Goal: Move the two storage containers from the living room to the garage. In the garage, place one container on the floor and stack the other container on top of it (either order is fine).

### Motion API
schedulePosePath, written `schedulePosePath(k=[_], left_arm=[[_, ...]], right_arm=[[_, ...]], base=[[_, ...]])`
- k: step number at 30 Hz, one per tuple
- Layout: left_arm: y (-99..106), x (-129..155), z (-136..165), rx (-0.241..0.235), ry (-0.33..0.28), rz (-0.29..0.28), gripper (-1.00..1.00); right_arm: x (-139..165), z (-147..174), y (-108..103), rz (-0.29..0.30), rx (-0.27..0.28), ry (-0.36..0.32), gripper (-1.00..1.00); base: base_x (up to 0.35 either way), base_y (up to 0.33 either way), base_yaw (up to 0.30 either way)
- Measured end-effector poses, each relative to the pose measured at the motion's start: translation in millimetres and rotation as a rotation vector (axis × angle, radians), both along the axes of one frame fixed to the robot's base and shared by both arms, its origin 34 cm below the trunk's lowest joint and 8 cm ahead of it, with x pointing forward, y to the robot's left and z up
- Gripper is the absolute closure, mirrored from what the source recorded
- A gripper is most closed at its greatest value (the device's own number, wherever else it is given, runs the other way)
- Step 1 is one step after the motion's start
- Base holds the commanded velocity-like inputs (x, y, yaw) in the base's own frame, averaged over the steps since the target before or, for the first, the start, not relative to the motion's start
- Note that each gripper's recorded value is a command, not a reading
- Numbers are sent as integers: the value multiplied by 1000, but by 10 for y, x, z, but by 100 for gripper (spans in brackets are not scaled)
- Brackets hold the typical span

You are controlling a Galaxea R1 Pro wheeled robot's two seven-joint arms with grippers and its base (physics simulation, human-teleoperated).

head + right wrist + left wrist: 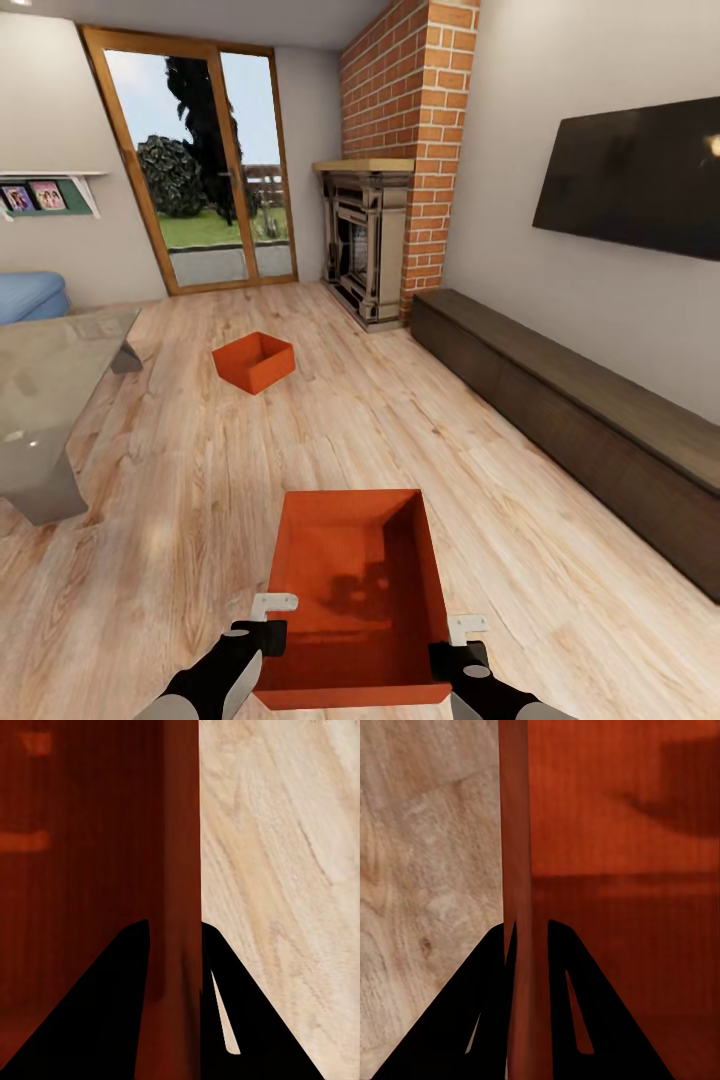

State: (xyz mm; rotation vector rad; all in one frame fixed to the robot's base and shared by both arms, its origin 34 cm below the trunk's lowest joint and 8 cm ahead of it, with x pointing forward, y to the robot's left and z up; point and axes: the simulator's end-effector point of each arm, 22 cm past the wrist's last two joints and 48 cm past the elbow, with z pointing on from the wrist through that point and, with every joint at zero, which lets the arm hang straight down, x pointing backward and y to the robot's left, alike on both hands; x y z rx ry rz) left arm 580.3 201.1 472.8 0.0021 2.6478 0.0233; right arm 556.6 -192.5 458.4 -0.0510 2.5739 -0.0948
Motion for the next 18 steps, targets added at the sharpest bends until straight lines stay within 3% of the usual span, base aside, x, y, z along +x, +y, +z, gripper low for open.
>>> schedulePosePath(k=[18], left_arm=[[-1, 22, 323, -1, 1, 0, 100]], right_arm=[[24, 325, -1, 1, 0, 1, 100]], base=[[0, 0, 0]])
